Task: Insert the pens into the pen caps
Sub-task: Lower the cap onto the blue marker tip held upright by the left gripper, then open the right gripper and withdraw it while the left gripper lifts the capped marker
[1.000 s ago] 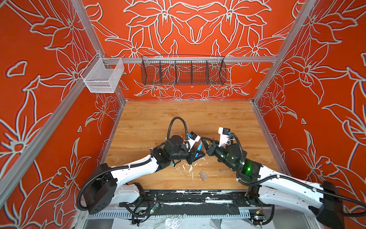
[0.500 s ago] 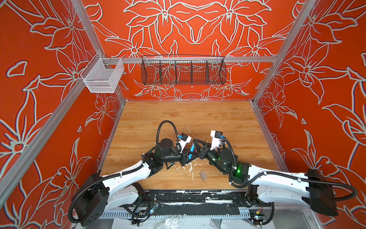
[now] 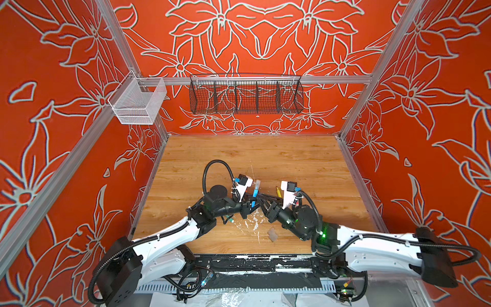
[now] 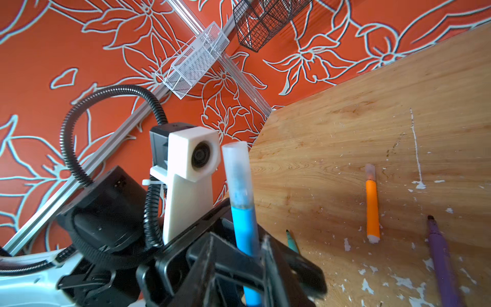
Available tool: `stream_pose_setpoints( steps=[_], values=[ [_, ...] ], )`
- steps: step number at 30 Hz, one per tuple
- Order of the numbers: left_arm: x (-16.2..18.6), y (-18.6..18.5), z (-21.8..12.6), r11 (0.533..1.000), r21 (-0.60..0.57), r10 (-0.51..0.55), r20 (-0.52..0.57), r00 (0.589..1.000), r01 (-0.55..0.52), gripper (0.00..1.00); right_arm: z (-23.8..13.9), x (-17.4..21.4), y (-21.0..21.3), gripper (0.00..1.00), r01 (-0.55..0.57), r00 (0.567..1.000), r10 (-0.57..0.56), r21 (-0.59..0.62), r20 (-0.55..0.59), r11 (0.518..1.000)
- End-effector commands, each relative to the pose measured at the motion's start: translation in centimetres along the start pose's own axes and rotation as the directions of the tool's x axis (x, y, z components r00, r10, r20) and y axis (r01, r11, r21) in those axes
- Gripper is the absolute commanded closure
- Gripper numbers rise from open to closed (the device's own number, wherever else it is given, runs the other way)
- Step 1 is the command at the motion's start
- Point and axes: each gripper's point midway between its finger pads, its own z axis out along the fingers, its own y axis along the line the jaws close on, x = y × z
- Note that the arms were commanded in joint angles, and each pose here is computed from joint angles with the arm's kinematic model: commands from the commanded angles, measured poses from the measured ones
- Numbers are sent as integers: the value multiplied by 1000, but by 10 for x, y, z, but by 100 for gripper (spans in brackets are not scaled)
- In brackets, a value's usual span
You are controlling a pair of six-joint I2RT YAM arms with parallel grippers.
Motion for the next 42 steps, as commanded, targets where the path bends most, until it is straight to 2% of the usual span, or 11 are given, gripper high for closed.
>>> stream_pose_setpoints(
  steps=[1,5,10,23,29,35,42],
  values=[
    [-15,-6,1,996,11,86,48,995,-86,100,-18,-17,-13,61,31,998,-34,52,54,998],
    [-8,-14,10,990,45,131,5,991,-131,100,-34,-34,-15,53,66,995,-72,84,66,994],
    [11,-27,25,971,46,237,-70,969,-235,100,-38,-41,-10,52,90,995,-93,83,31,992],
    [20,-26,34,961,44,277,-112,954,-274,100,-32,-39,-3,54,106,994,-106,57,-1,993],
    [30,-33,41,947,69,319,-147,936,-312,100,-32,-41,-8,61,101,995,-102,76,4,992],
    [33,-36,42,943,77,331,-154,931,-322,100,-31,-42,-12,65,105,994,-106,93,7,990],
    [33,-37,42,941,78,338,-155,928,-329,100,-24,-38,-14,74,116,993,-115,113,-10,987]
  ],
)
